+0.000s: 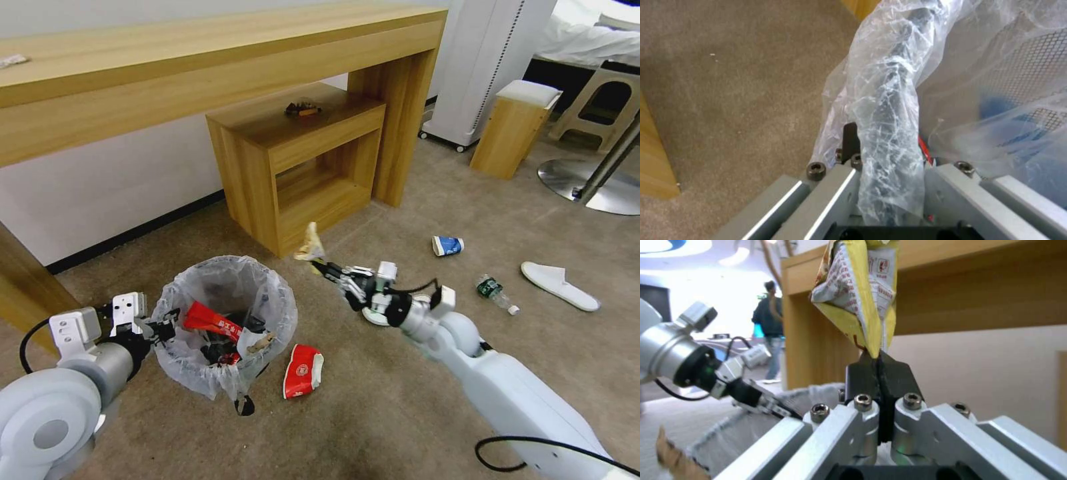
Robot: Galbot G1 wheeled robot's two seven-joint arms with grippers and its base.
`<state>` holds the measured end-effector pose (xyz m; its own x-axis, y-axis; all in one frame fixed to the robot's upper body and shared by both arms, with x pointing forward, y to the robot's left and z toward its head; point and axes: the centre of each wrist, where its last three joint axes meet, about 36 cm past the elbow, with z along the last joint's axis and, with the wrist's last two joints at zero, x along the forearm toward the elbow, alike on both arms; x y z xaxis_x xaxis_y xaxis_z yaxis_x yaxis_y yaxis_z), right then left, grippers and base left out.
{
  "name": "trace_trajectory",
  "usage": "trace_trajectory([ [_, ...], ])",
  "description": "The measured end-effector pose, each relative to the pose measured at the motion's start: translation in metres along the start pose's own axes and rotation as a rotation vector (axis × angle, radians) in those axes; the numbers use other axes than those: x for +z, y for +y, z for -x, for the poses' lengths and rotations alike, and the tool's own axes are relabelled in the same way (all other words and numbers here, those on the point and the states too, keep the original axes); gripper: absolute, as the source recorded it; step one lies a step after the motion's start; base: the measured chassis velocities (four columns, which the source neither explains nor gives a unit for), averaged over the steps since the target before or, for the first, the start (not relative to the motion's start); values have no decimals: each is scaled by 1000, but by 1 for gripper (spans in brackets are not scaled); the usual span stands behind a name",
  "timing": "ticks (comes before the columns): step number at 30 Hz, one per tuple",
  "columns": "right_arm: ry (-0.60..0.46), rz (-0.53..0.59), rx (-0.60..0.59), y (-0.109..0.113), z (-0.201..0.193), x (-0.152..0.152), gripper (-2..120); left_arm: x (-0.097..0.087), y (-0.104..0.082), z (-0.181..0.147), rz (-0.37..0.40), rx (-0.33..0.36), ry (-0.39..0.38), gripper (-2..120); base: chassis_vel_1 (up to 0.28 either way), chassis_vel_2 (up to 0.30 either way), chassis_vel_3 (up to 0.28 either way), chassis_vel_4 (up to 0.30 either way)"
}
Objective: Pick up the trash bin and place the garbage on the floor into it.
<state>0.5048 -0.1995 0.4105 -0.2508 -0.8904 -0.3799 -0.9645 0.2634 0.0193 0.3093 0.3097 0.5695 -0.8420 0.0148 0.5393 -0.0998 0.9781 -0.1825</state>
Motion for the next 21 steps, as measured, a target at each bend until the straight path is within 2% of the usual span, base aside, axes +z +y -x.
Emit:
trace_trajectory([
  [6,-11,7,-67,-2,34,5,0,0,1,4,-8,3,2,0,0,0,0,0],
  [11,-29,32,-122,6,63,15,0,-1,2,7,-10,8,5,0,0,0,0,0],
  [21,-1,63,-168,19,72,35,0,-2,2,8,-12,16,4,0,0,0,0,0],
])
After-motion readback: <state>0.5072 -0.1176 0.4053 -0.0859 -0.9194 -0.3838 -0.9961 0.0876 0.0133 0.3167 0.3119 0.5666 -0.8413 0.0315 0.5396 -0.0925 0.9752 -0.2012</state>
